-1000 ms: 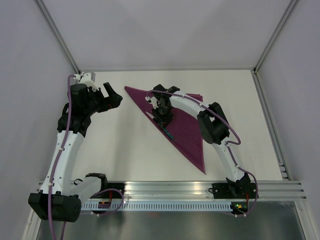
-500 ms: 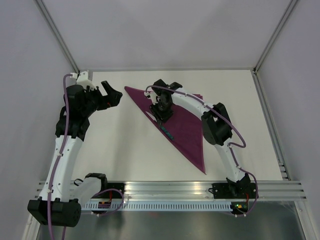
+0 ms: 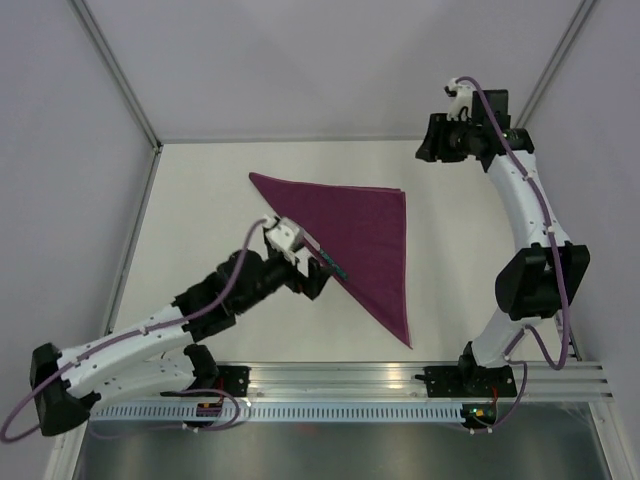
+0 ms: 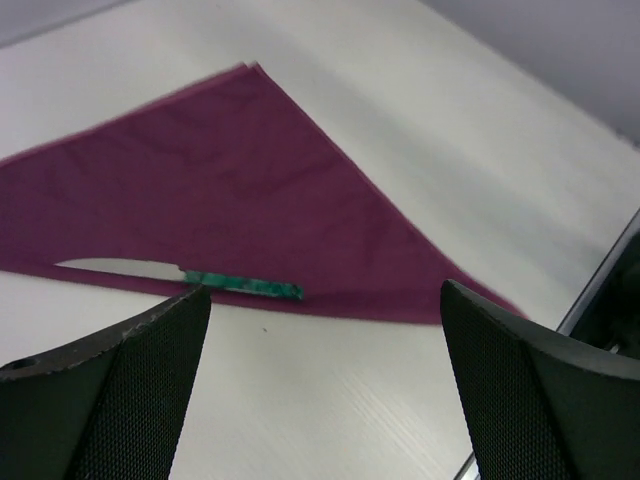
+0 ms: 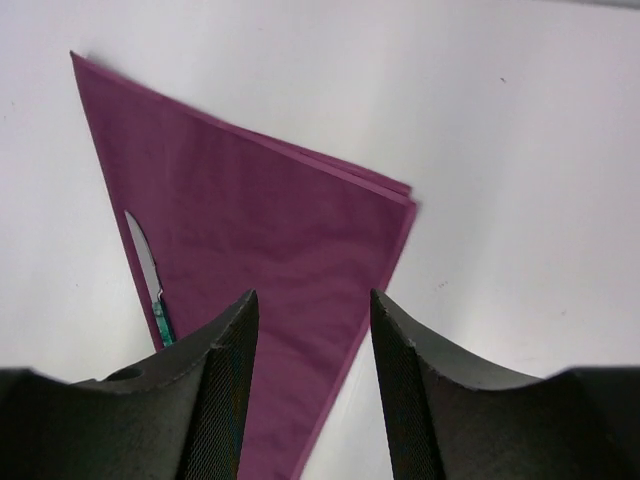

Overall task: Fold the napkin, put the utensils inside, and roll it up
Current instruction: Fold the napkin

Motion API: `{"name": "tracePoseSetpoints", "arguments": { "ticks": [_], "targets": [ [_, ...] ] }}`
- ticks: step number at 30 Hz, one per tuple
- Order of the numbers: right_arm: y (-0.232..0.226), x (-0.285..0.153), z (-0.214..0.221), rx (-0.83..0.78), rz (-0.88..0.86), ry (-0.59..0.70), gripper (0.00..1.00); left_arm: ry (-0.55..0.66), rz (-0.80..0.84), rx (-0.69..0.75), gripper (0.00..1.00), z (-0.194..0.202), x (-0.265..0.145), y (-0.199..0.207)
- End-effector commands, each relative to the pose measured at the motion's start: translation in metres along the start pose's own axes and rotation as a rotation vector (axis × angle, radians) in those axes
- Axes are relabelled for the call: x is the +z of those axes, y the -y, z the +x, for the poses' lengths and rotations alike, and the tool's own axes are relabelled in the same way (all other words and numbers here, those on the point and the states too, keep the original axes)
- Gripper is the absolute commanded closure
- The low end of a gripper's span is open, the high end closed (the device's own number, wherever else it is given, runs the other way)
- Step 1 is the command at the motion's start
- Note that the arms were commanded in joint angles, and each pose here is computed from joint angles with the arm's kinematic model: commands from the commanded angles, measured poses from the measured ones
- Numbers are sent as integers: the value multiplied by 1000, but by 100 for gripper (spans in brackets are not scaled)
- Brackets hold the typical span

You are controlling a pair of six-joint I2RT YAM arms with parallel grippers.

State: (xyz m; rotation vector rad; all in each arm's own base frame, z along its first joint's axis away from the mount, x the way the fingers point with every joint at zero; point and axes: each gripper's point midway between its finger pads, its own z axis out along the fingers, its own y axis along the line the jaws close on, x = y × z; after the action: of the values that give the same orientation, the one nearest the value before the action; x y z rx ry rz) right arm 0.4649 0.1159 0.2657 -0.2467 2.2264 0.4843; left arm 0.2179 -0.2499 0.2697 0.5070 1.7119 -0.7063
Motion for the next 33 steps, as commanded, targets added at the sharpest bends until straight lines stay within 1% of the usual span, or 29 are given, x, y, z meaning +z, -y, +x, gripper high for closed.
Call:
{"name": "tracePoseSetpoints", "arguments": {
  "ticks": [1,2,3,4,5,6,7,8,9,10,11,14,15,17,18,20,21,25,27,29,30,31,33],
  "targets": [
    [23,1,22,123,-59,-12,46,70,-98,226,0,28,17,11],
    [47,-5,29,170,-41,-11,46,69,-92,278,0,40,20,18],
    [55,-7,30,182,-36,-3,46,116,-19,298,0,50,20,43],
    [63,-10,31,192,-25,-2,46,127,5,371,0,57,20,51],
    [69,-11,33,201,-15,-2,47,112,19,421,0,74,26,59],
    [79,-14,33,211,4,4,47,136,50,438,0,79,25,75],
    [81,-16,33,211,9,8,47,123,67,479,0,88,29,81],
    [87,-17,33,219,21,11,47,88,126,529,0,110,34,99],
    [90,-17,33,221,30,15,47,81,142,567,0,120,37,108],
    [92,-16,33,223,34,16,47,121,147,609,0,116,40,119],
    [93,-15,33,226,37,16,47,92,169,668,0,137,44,134],
    [95,-13,30,230,40,20,47,142,210,728,0,141,52,161],
    [95,-12,30,232,42,20,48,120,224,762,1,156,56,166],
    [97,-12,29,236,48,23,48,130,249,774,3,161,60,179],
    [97,-12,28,237,49,24,48,118,256,804,3,172,63,181],
    [98,-11,29,241,52,23,48,134,279,799,4,173,67,192],
    [99,-10,30,243,55,21,48,115,293,809,5,184,70,194],
    [99,-9,30,252,57,20,49,54,344,818,11,202,78,210],
    [101,-8,31,254,63,18,49,31,375,815,12,210,77,216],
    [102,-8,30,253,64,20,49,16,399,805,17,214,76,220],
    [101,-8,30,253,64,19,49,-15,410,813,18,221,75,219],
    [102,-7,31,253,65,18,49,-22,421,810,22,223,74,220],
    [102,-7,30,253,68,19,49,-37,443,811,23,229,73,224]
  ]
}}
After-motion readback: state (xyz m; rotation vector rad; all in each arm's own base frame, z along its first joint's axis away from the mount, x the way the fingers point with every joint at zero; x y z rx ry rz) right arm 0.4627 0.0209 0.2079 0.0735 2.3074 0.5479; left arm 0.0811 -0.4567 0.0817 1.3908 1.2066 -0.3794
